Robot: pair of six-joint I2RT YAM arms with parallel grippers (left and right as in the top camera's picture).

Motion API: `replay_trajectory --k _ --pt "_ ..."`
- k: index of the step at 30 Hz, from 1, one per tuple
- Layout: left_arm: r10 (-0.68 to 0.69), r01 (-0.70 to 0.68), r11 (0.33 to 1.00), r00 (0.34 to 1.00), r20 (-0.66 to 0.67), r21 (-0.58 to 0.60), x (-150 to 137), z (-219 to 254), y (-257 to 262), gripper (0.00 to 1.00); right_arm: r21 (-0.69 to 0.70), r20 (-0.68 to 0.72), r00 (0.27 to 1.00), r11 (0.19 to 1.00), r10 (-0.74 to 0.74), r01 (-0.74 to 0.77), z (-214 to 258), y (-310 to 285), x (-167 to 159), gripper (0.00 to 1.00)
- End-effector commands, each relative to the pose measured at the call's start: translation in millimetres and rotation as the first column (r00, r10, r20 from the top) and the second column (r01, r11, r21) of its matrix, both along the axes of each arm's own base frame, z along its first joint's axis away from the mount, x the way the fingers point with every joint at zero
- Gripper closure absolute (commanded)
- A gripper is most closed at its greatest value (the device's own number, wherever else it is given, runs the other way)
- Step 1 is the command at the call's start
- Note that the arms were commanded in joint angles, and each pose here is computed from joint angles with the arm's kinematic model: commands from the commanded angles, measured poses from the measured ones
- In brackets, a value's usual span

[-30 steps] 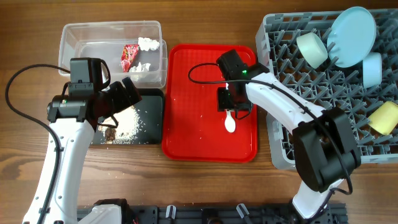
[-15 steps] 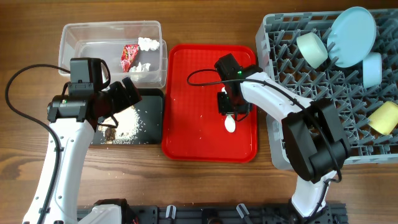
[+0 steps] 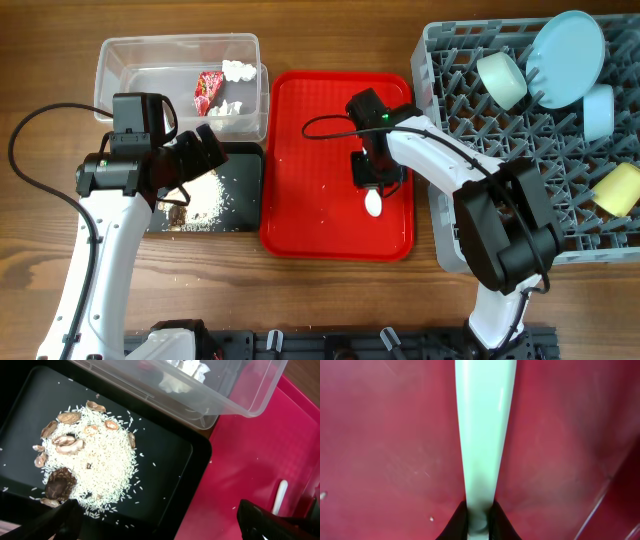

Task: Sort waste into correct bins and load items into the dishwasher rack
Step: 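Carry the spoon with the right gripper and insert it into the rack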

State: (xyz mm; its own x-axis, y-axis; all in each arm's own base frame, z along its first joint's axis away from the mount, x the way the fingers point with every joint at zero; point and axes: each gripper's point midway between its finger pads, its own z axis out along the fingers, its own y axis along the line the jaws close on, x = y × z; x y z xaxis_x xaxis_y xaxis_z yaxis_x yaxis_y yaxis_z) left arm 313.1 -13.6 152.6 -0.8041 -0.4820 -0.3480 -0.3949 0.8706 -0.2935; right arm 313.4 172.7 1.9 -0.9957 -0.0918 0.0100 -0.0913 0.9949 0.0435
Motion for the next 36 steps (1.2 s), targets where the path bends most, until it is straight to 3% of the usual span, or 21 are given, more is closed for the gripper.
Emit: replay_trajectory --k 1,7,11,18,26,32,36 --pt "0.007 -0.007 1.000 1.000 0.023 -0.002 2.5 7.2 1.5 0.00 0.035 0.080 0.997 0.999 0.019 -0.021 39.0 -1.2 12.4 0.95" --pt "0.007 -0.007 1.000 1.000 0.023 -0.002 2.5 7.2 1.5 0.00 0.070 0.266 0.961 0.993 0.074 -0.096 123.8 -35.7 24.1 0.96" --pt "0.007 -0.007 1.000 1.000 0.023 -0.002 2.5 7.2 1.5 0.00 0.036 0.339 0.941 0.999 0.010 -0.024 160.7 -94.9 24.5 0.96" --pt "0.007 -0.007 1.000 1.000 0.023 -0.002 2.6 7.3 1.5 0.00 0.000 0.243 0.969 0.999 -0.040 0.041 140.5 -154.1 11.4 0.96" --pt "0.007 -0.007 1.000 1.000 0.023 -0.002 2.6 7.3 1.5 0.00 0.048 0.158 0.987 0.999 -0.017 0.010 111.6 -145.7 -6.6 0.96" --pt "0.007 -0.007 1.000 1.000 0.023 -0.002 2.5 7.2 1.5 0.00 0.041 0.143 0.989 0.999 -0.028 0.022 106.8 -147.0 -8.6 0.83" --pt "0.007 -0.007 1.000 1.000 0.023 -0.002 2.5 7.2 1.5 0.00 0.041 0.140 0.990 0.999 -0.027 0.022 106.6 -147.1 -9.5 0.59"
